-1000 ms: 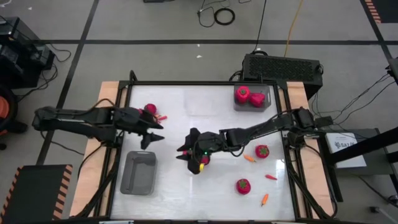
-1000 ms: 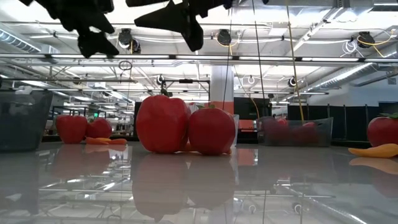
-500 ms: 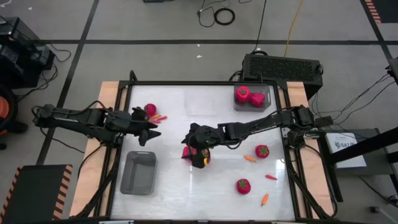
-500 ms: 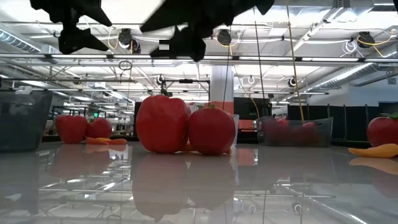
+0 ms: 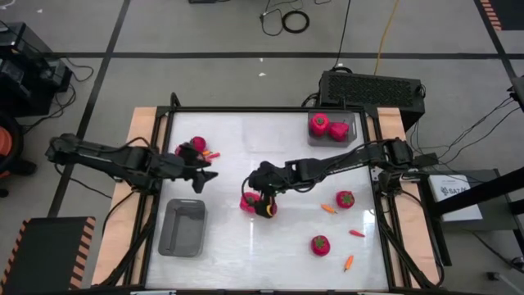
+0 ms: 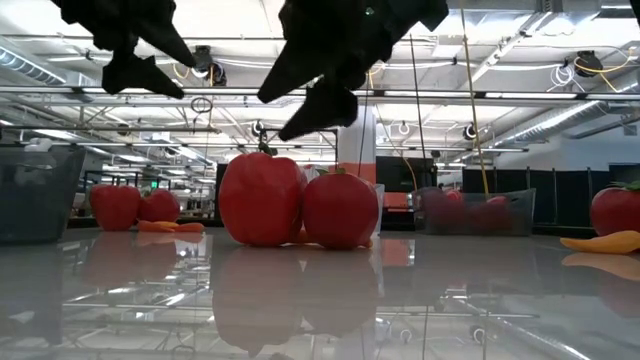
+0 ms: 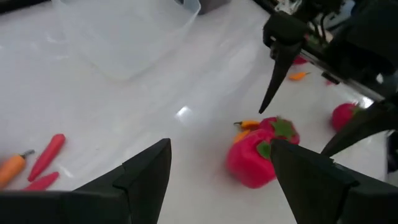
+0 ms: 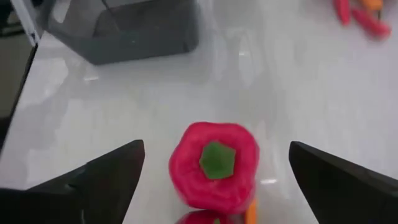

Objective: Sort produce into baskets
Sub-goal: Put the red bell pepper into the top gray bin

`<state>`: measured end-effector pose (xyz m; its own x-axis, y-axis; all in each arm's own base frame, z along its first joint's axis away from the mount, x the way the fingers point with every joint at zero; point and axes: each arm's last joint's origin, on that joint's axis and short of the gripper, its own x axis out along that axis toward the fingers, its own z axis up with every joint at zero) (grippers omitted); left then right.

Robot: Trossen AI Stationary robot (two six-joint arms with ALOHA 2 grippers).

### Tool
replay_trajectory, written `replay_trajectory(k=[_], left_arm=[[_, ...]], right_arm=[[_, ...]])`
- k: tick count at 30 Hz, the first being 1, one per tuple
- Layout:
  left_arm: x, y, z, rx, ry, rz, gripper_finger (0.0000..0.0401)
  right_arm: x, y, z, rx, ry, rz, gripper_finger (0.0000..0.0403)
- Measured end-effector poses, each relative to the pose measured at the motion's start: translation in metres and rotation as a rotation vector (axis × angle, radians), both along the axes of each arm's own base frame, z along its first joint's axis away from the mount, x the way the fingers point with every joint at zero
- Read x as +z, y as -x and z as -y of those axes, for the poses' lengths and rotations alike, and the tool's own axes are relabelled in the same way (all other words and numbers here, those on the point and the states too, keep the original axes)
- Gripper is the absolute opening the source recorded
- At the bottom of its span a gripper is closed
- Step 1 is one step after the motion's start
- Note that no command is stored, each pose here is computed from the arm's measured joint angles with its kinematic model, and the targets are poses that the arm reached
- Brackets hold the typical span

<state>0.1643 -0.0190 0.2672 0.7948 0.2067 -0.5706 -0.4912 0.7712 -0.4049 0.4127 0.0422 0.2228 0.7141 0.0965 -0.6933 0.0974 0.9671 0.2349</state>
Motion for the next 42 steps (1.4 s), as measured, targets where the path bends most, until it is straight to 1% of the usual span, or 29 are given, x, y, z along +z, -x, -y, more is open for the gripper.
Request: replay_trajectory(k=[3, 5, 9, 14, 17, 19, 22, 27, 35, 42], left_arm=[[-0.004, -0.004, 0.001, -0.023, -0.035, -0.033, 0.0279], [-0.006, -0.006, 0.001, -0.031, -0.047, -0.050, 0.0279], [-0.009, -0.009, 0.002, -0.053, -0.064, -0.079, 0.0279], [-0.013, -0.012, 0.003, -0.090, -0.075, -0.110, 0.0279], [-0.014, -0.013, 0.003, -0.094, -0.082, -0.118, 0.0279], [-0.014, -0.014, 0.003, -0.103, -0.093, -0.121, 0.0279], [-0.016, -0.014, 0.004, -0.107, -0.098, -0.134, 0.0279], [-0.015, -0.014, 0.004, -0.109, -0.097, -0.130, 0.0279], [-0.015, -0.014, 0.004, -0.117, -0.103, -0.132, 0.0279], [-0.015, -0.014, 0.004, -0.122, -0.110, -0.133, 0.0279]], right_arm=[[-0.009, 0.000, 0.000, -0.043, -0.038, -0.054, 0.0391], [-0.014, -0.003, -0.001, -0.045, -0.040, -0.050, 0.0391], [-0.019, -0.006, -0.004, -0.029, -0.020, -0.042, 0.0391], [-0.026, -0.006, -0.007, -0.052, 0.047, -0.056, 0.0391], [-0.028, -0.009, -0.007, -0.048, 0.050, -0.047, 0.0390], [-0.030, -0.009, -0.007, -0.045, 0.053, -0.047, 0.0381], [-0.029, -0.011, -0.008, -0.037, 0.054, -0.027, 0.0351], [-0.026, -0.013, -0.009, -0.034, 0.051, 0.013, 0.0286], [-0.027, -0.012, -0.009, -0.034, 0.051, -0.005, 0.0189], [-0.031, -0.013, -0.009, -0.033, 0.052, -0.017, 0.0122]])
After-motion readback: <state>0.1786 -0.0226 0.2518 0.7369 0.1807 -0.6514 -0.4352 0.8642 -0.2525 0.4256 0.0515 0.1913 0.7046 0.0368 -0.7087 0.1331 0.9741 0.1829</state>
